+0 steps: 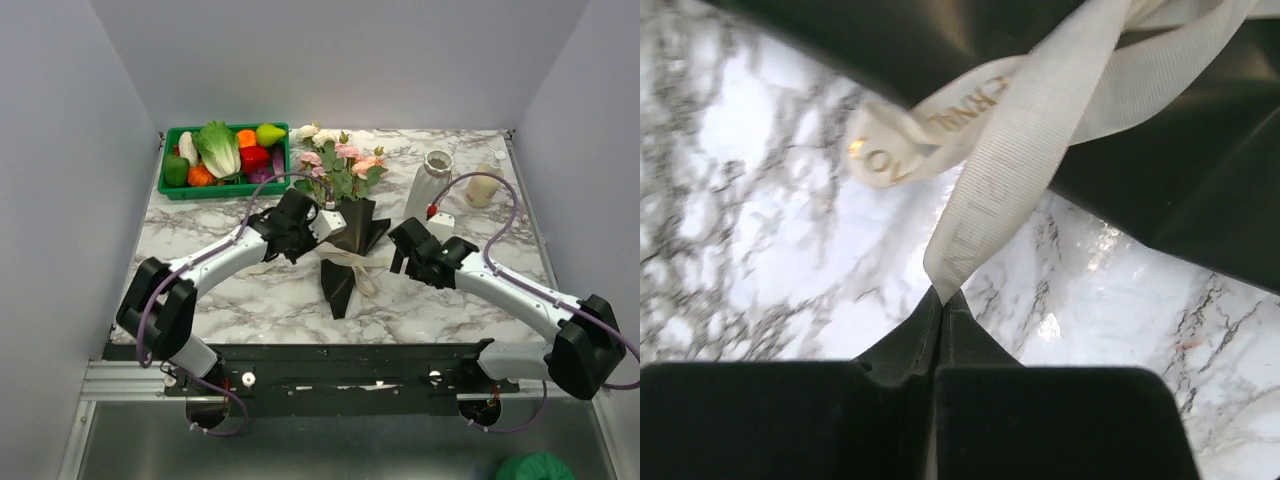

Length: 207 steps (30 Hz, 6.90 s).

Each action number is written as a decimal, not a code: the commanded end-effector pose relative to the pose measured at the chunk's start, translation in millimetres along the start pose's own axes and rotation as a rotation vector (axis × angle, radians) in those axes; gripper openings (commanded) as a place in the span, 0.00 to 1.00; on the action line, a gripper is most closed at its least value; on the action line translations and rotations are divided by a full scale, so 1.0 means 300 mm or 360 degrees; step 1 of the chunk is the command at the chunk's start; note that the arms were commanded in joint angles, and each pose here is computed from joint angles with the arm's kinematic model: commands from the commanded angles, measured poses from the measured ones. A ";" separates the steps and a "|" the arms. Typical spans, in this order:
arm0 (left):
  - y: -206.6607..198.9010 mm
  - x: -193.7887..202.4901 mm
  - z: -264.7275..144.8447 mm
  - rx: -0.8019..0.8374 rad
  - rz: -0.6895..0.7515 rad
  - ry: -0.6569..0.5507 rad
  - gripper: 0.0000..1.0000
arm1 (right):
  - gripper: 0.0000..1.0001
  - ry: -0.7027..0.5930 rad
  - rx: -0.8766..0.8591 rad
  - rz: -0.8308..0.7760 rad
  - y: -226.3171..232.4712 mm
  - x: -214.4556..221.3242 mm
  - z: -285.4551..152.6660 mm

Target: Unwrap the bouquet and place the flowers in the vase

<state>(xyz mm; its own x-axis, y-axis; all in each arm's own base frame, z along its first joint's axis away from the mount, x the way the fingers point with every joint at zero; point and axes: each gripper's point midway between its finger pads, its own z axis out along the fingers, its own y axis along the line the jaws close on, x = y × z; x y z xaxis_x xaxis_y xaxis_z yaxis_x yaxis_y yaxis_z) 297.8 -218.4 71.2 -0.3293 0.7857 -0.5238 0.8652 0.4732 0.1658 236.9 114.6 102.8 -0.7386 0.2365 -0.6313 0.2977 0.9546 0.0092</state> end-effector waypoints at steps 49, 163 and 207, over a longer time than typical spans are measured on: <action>0.241 -0.021 -0.225 -0.0099 -0.0440 -0.0084 0.00 | 0.27 -0.0300 -0.0298 -0.0754 0.385 0.113 0.306; 0.299 -0.293 0.201 0.0832 -0.0149 -0.0251 0.92 | 0.99 -0.0673 -0.1221 0.0038 0.036 -0.327 -0.363; 0.260 -0.251 0.125 0.1114 0.0010 -0.0308 0.58 | 0.96 -0.0664 -0.1423 -0.0026 0.104 -0.328 -0.403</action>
<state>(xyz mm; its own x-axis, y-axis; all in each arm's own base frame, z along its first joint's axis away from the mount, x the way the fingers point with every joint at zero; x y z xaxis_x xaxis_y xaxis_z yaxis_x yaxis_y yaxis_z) 430.4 -246.4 90.9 -0.3434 0.6831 -0.6445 0.9343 0.1785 -0.3087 245.7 137.2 259.6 -0.4097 0.3189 -0.8547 -0.3698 0.7984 0.4752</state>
